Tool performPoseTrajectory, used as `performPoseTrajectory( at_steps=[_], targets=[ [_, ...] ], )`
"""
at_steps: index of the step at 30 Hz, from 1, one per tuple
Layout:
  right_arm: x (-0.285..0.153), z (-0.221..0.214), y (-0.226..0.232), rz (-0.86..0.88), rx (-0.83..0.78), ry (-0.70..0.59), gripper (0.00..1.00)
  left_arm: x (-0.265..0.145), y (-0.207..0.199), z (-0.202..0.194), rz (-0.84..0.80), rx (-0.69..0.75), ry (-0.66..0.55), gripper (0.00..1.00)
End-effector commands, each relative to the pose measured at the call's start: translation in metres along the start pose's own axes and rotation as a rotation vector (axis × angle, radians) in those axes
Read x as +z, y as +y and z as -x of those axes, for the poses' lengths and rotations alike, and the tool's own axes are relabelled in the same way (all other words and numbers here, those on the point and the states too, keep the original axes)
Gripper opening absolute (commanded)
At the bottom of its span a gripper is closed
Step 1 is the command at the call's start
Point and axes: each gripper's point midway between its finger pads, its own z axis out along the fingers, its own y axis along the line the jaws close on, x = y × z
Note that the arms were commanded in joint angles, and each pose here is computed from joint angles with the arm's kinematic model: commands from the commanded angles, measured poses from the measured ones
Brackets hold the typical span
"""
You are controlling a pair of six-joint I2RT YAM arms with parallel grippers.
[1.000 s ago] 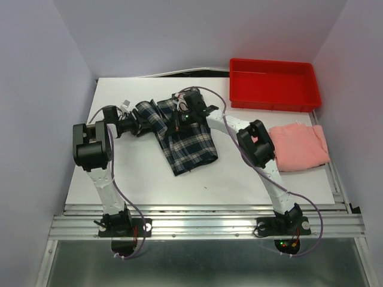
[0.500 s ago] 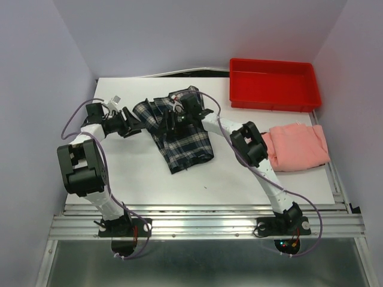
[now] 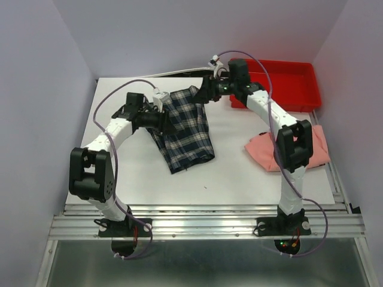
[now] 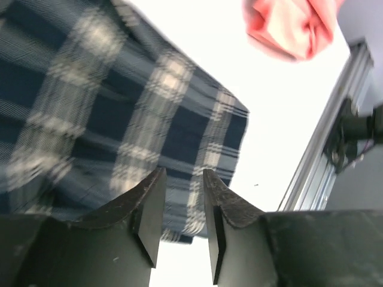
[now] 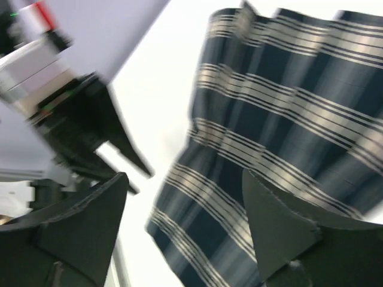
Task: Fold and stack the skirts
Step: Fold the skirt
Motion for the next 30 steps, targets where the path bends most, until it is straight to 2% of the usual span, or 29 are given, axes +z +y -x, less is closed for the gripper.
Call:
performPoseTrajectory(
  at_steps=[1,3,4,7,10,13,16,17,18,20,21,24,26,27,28,29,30],
  targets=[
    [-0.005,-0.083,-0.045,-0.056,0.054,0.190,0.76,0.022,-0.012,-0.009,-0.027,0.076,0.081,0.33],
    [-0.004,-0.095,-0.042,-0.010,0.082,0.218,0.72,0.023,0.009,-0.027,0.020,-0.029,0.135,0.28],
    [-0.003,-0.101,-0.041,0.004,0.105,0.232,0.70,0.024,0.027,-0.045,0.031,-0.094,0.184,0.22],
    [0.001,-0.115,-0.040,0.068,0.150,0.263,0.68,0.002,0.070,-0.089,0.074,-0.257,0.275,0.13],
    [0.004,-0.130,-0.033,0.134,0.179,0.293,0.67,0.001,0.097,-0.115,0.092,-0.287,0.354,0.09],
    [0.005,-0.156,-0.030,0.180,0.230,0.343,0.67,0.004,0.111,-0.122,0.136,-0.320,0.397,0.06],
    [0.007,-0.180,-0.032,0.193,0.262,0.381,0.66,-0.004,0.126,-0.114,0.181,-0.343,0.357,0.05],
    [0.014,-0.190,-0.026,0.192,0.258,0.406,0.66,-0.008,0.129,-0.107,0.181,-0.342,0.332,0.07],
    [0.020,-0.201,-0.029,0.190,0.258,0.422,0.66,-0.013,0.127,-0.095,0.191,-0.311,0.301,0.16],
    [0.029,-0.217,-0.033,0.159,0.271,0.453,0.65,-0.021,0.122,-0.077,0.184,-0.235,0.255,0.27],
    [0.034,-0.223,-0.033,0.157,0.274,0.465,0.65,-0.026,0.118,-0.068,0.186,-0.186,0.240,0.41],
    [0.041,-0.237,-0.051,0.110,0.286,0.481,0.64,-0.053,0.096,-0.022,0.247,0.076,0.162,0.58],
    [0.042,-0.243,-0.058,0.088,0.296,0.491,0.63,-0.067,0.096,-0.009,0.348,0.229,0.184,0.63],
    [0.042,-0.245,-0.062,0.065,0.294,0.493,0.63,-0.072,0.078,0.006,0.368,0.380,0.176,0.67],
    [0.042,-0.246,-0.062,0.059,0.298,0.494,0.63,-0.072,0.070,0.012,0.386,0.467,0.181,0.69],
    [0.042,-0.247,-0.064,0.050,0.301,0.495,0.63,-0.077,0.072,0.020,0.467,0.559,0.194,0.76],
    [0.041,-0.247,-0.066,0.031,0.295,0.494,0.63,-0.074,0.069,0.009,0.486,0.656,0.238,0.78]
  ],
)
